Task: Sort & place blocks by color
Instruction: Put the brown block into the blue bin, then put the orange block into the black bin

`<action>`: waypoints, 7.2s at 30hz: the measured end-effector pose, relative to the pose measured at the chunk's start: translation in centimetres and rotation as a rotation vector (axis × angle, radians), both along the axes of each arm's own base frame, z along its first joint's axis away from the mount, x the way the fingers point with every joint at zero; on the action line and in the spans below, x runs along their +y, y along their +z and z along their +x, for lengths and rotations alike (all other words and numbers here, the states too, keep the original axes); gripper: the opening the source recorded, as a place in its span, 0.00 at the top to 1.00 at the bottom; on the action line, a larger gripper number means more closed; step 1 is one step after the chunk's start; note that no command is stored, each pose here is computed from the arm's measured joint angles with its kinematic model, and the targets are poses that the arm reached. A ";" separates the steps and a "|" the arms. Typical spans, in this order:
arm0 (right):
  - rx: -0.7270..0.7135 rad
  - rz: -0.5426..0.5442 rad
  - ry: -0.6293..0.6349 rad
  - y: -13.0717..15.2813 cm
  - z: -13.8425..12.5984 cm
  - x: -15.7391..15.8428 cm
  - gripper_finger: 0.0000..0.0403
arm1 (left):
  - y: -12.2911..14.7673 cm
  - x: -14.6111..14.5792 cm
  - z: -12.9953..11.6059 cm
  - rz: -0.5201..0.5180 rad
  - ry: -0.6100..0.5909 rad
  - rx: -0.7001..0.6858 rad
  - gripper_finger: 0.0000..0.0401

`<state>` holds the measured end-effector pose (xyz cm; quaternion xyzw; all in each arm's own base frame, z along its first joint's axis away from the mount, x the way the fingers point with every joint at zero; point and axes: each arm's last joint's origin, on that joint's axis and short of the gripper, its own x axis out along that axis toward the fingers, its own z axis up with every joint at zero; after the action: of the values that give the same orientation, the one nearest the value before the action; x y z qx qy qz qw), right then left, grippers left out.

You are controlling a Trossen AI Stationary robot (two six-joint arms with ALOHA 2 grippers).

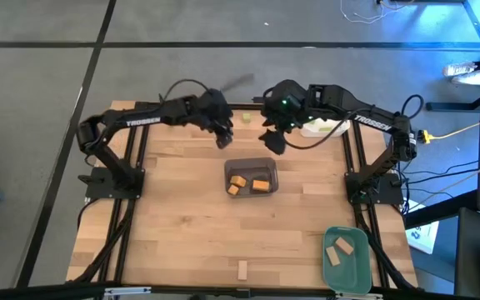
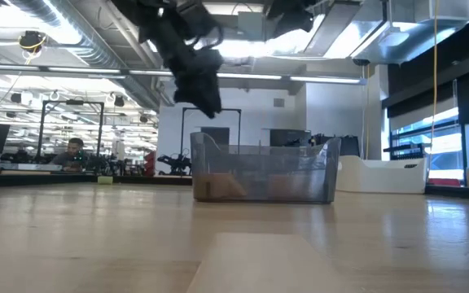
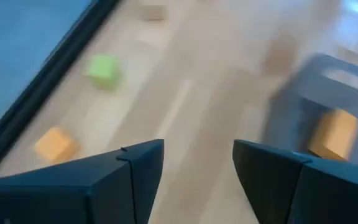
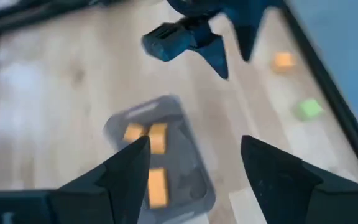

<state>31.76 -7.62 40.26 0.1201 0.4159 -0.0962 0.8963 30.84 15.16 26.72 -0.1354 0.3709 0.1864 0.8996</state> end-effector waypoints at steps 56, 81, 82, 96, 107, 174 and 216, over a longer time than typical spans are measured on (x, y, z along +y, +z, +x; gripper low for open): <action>0.551 0.223 -0.568 -25.6 0.9 -21.7 0.58 | -0.3 2.9 -3.1 -0.120 0.000 0.049 0.54; 0.710 0.174 -0.148 -11.1 -0.7 -6.4 0.68 | -0.3 2.5 -3.0 -0.084 -0.141 0.054 0.54; 0.694 0.161 -0.132 -10.2 -1.0 -5.3 0.68 | -0.3 2.4 -3.0 -0.081 -0.170 0.053 0.54; 0.645 0.399 -0.252 -5.6 -7.6 9.3 0.68 | -0.1 -1.2 -1.2 -0.125 -0.580 -0.063 0.54; 1.072 0.755 -0.396 -11.2 -13.1 19.8 0.68 | -0.1 -3.0 -0.5 -0.096 -0.681 -0.066 0.54; 0.201 0.426 -0.681 -6.1 -15.0 22.0 0.42 | -2.1 9.0 -3.7 0.457 -0.428 0.272 0.54; 0.116 0.320 -0.731 -4.6 -13.1 15.1 0.42 | -9.2 15.7 -1.1 0.280 -0.549 0.410 0.59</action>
<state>18.66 7.43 35.68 0.3924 0.4054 -0.3494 0.7480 29.70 30.87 17.56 0.1339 0.5369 0.0104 0.8329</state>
